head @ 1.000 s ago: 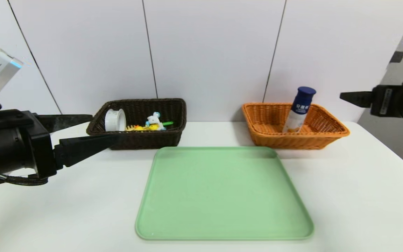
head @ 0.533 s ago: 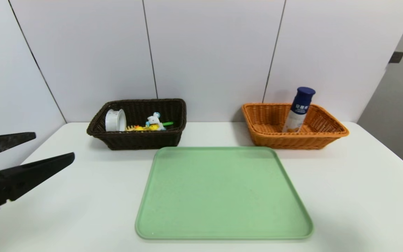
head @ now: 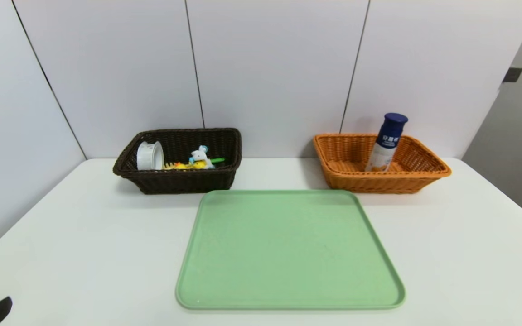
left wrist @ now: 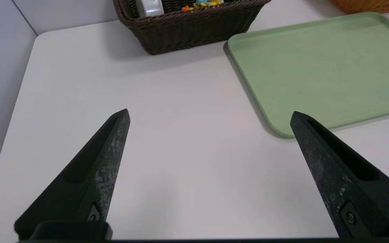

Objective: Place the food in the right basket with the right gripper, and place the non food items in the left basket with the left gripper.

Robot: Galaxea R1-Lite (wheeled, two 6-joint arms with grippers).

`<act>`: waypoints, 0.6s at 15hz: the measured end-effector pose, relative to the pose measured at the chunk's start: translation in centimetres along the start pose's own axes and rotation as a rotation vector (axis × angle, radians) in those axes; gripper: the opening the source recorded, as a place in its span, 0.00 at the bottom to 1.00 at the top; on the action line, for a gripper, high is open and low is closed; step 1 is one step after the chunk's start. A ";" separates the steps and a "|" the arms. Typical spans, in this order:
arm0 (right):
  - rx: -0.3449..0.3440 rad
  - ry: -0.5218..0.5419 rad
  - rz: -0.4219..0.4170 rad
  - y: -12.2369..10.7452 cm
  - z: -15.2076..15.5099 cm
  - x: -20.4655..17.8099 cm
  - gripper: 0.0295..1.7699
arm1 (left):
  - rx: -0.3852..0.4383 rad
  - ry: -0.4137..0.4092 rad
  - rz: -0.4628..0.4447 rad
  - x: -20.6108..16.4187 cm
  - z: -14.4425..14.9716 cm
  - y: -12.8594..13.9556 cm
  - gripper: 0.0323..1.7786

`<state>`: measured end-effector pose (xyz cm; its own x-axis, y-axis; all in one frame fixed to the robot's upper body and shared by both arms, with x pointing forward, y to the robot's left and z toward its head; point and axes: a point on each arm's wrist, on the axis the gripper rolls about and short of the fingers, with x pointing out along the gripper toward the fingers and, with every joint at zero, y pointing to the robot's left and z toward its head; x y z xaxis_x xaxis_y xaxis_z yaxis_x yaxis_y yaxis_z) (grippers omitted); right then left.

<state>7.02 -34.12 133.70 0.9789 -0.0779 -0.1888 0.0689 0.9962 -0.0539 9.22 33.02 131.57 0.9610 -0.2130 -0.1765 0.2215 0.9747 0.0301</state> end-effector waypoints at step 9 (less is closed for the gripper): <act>0.008 -0.056 0.009 -0.3 -2.8 -2.9 0.96 | 0.066 -0.032 0.077 -3.2 -5.0 -1.1 0.95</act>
<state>3.59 -34.30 131.49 0.9888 -0.0669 -0.1336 0.0615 0.9971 -0.0445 5.02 32.98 127.15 0.9801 -0.1411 -0.1396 0.1566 0.9819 0.1067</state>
